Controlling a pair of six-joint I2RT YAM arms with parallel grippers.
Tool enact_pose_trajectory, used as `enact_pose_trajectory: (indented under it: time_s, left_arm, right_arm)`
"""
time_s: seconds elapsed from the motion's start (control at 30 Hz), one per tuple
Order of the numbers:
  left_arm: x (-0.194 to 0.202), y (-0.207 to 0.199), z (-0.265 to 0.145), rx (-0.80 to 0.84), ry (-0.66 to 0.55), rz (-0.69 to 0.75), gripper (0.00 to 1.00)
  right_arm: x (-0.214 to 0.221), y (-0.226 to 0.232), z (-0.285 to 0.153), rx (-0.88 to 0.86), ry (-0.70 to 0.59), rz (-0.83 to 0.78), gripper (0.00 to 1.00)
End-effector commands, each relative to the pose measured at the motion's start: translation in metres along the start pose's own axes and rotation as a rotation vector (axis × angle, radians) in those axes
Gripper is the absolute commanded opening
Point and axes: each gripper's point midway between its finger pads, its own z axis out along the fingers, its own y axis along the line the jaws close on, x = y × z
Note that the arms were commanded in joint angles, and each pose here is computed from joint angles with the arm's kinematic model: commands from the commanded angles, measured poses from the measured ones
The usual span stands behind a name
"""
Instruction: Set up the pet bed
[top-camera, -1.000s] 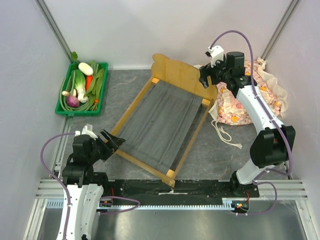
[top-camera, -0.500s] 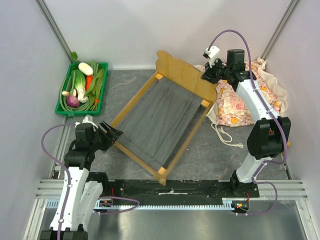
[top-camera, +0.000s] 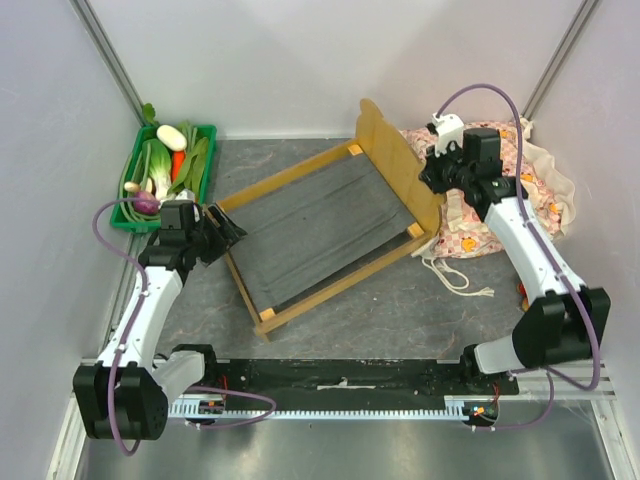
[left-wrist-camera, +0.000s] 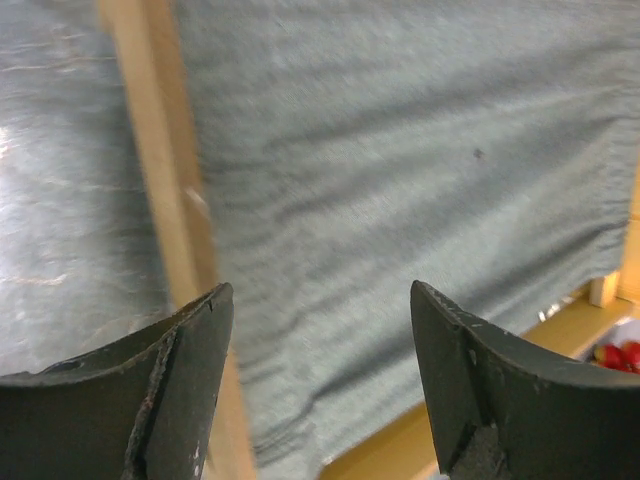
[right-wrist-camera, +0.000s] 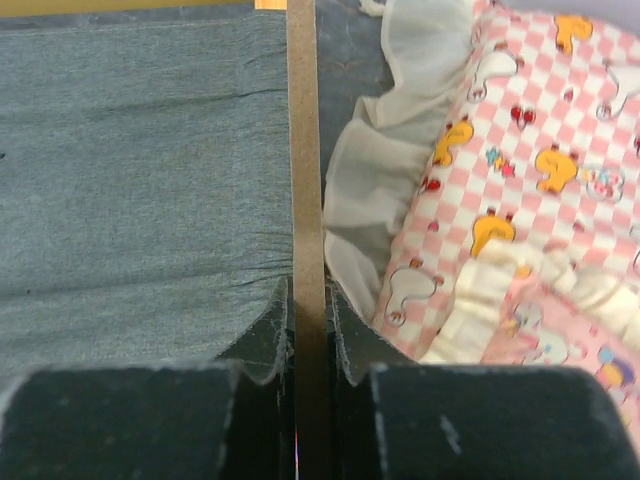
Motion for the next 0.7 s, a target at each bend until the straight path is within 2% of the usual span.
enact_pose_trajectory:
  time_s: [0.0, 0.17, 0.43, 0.47, 0.5, 0.57, 0.6, 0.67]
  left_arm:
    - [-0.02, -0.051, -0.005, 0.21, -0.019, 0.114, 0.78]
    - [-0.035, -0.061, 0.009, 0.211, -0.003, 0.154, 0.79]
    - [-0.067, -0.071, 0.019, 0.175, -0.031, 0.235, 0.82]
    - [-0.068, -0.072, 0.019, 0.175, -0.034, 0.244, 0.82]
    - [-0.069, -0.074, 0.017, 0.181, -0.039, 0.251, 0.83]
    - [-0.072, -0.077, 0.012, 0.195, -0.048, 0.274, 0.86]
    - [-0.073, -0.077, 0.01, 0.19, -0.054, 0.282, 0.87]
    - [-0.074, -0.076, 0.001, 0.187, -0.073, 0.305, 0.93]
  right_arm:
    - [0.026, -0.002, -0.03, 0.174, 0.036, 0.261, 0.0]
    - [0.032, 0.015, -0.036, 0.142, -0.018, 0.433, 0.0]
    - [0.033, 0.018, -0.061, 0.184, -0.047, 0.441, 0.01]
    - [0.033, 0.019, -0.064, 0.184, -0.045, 0.439, 0.15]
    - [0.031, 0.018, -0.066, 0.185, -0.054, 0.428, 0.48]
    - [0.018, 0.005, -0.08, 0.254, -0.097, 0.396, 0.65]
    - [0.01, -0.002, -0.088, 0.285, -0.126, 0.384, 0.77]
    - [-0.016, -0.017, -0.108, 0.348, -0.196, 0.363, 0.88]
